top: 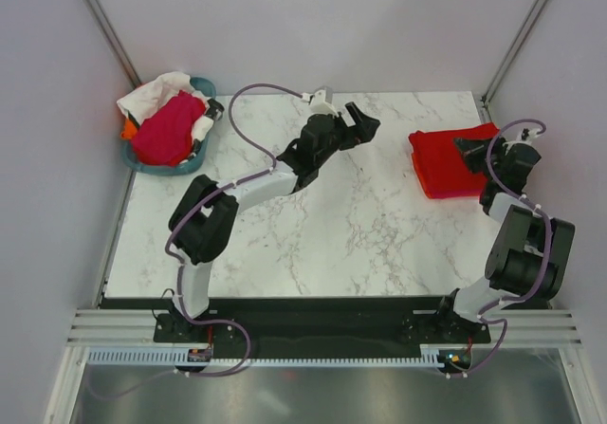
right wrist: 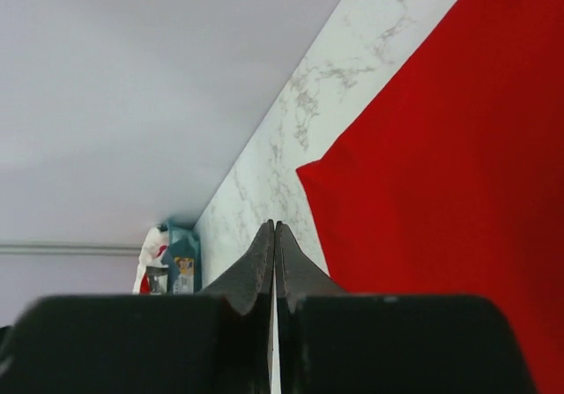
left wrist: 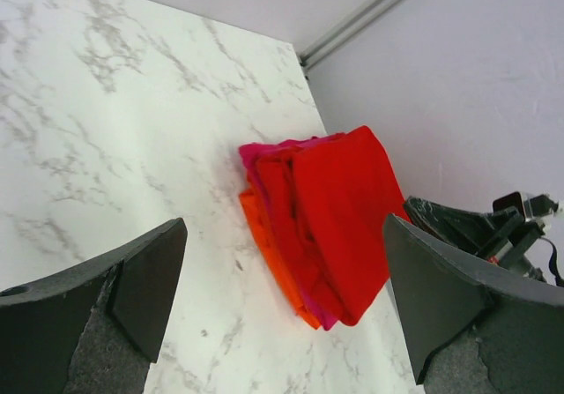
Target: Fold and stack the t-shirts
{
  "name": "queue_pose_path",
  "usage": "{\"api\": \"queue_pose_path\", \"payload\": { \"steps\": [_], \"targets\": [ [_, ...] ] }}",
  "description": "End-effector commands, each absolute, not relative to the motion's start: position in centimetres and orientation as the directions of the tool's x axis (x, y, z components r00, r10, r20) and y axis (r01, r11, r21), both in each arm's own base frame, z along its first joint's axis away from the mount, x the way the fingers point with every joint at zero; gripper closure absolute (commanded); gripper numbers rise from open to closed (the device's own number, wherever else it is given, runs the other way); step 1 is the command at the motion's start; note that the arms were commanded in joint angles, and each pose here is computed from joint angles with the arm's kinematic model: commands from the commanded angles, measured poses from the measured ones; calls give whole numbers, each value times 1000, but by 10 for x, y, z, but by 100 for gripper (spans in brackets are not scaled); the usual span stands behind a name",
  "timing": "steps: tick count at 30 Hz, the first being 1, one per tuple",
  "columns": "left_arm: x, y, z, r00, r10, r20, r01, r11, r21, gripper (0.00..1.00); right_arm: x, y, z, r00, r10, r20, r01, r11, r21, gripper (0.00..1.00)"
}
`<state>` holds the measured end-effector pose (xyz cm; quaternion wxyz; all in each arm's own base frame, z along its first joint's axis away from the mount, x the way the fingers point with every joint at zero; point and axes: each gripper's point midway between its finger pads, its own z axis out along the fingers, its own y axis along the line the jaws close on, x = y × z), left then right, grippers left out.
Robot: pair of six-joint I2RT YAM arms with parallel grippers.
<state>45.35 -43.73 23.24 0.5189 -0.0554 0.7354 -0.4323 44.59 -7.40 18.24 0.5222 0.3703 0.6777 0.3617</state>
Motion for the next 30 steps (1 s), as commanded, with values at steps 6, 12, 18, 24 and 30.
{"api": "queue_pose_path", "payload": {
  "steps": [6,12,18,24,30],
  "targets": [
    [445,-391,279,-416,-539,-733,437,589,-680,0,436,-36,206,-175,884,-434,-140,414,899,100],
    [438,-376,274,-441,-526,-727,423,592,-686,0,429,-23,160,-209,905,-371,-93,360,928,100],
    [434,-366,266,-450,-515,-729,400,614,-681,0,417,-24,88,-211,935,-286,60,304,951,100],
    [433,-368,263,-461,-512,-724,397,611,-685,0,423,-26,95,-194,939,-283,2,288,957,100],
    [433,-366,271,-448,-510,-734,406,616,-675,0,431,-30,138,-174,928,-331,-25,331,943,100]
  ]
}}
